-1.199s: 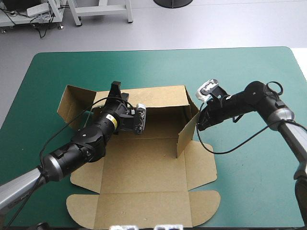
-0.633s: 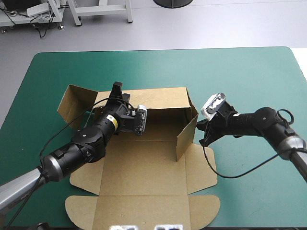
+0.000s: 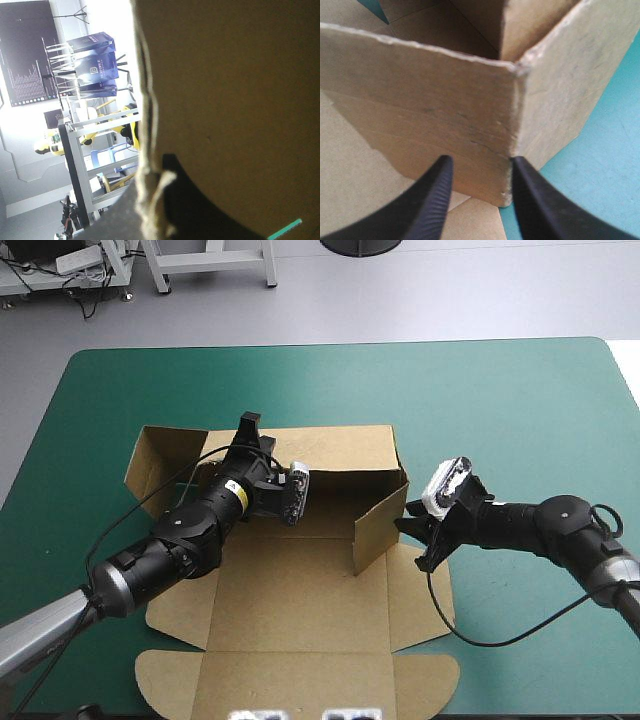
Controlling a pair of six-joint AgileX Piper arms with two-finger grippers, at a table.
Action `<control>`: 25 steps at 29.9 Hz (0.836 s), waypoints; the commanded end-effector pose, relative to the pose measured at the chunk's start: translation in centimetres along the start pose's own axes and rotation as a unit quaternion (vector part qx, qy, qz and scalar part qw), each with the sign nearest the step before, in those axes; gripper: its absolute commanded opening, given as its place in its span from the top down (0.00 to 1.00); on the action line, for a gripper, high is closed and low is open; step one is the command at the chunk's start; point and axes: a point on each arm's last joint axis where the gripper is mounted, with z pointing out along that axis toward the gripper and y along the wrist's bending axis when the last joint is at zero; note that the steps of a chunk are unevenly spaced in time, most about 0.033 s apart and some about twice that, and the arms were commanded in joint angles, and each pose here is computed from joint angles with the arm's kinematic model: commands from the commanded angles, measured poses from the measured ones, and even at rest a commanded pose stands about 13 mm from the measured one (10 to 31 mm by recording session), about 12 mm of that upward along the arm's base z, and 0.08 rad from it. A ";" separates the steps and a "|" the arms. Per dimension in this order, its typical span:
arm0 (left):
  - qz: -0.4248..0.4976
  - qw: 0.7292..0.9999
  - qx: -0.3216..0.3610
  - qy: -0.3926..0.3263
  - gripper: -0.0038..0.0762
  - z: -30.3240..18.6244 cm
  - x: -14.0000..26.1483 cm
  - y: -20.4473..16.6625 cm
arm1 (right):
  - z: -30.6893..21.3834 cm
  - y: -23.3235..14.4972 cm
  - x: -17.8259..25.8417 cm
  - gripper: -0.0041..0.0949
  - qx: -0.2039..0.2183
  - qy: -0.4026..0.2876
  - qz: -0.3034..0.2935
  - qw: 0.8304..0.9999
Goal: Fold the box
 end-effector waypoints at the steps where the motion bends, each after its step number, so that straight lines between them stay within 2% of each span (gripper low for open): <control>1: 0.005 1.000 -0.020 -0.016 0.96 -0.6 -0.2 1.0 | -0.9 0.3 -1.4 0.23 -0.002 -0.034 0.009 0.999; 2: 0.005 1.000 -0.020 -0.016 0.96 -0.6 -0.2 1.0 | -0.9 0.3 -1.4 0.17 -0.003 -0.034 0.016 0.999; 4: 0.003 1.000 -0.020 -0.019 0.96 -0.6 -0.3 1.0 | -0.9 0.3 -1.4 0.13 -0.003 -0.034 0.019 0.999; 12: 0.007 1.000 -0.015 -0.027 0.95 -0.5 -1.0 0.8 | -0.9 0.0 -1.9 0.13 0.013 -0.058 0.041 0.997; 25: 0.020 0.999 -0.004 -0.038 0.94 -0.2 -2.2 0.2 | 0.0 -0.5 -1.6 0.14 0.008 -0.062 0.076 0.995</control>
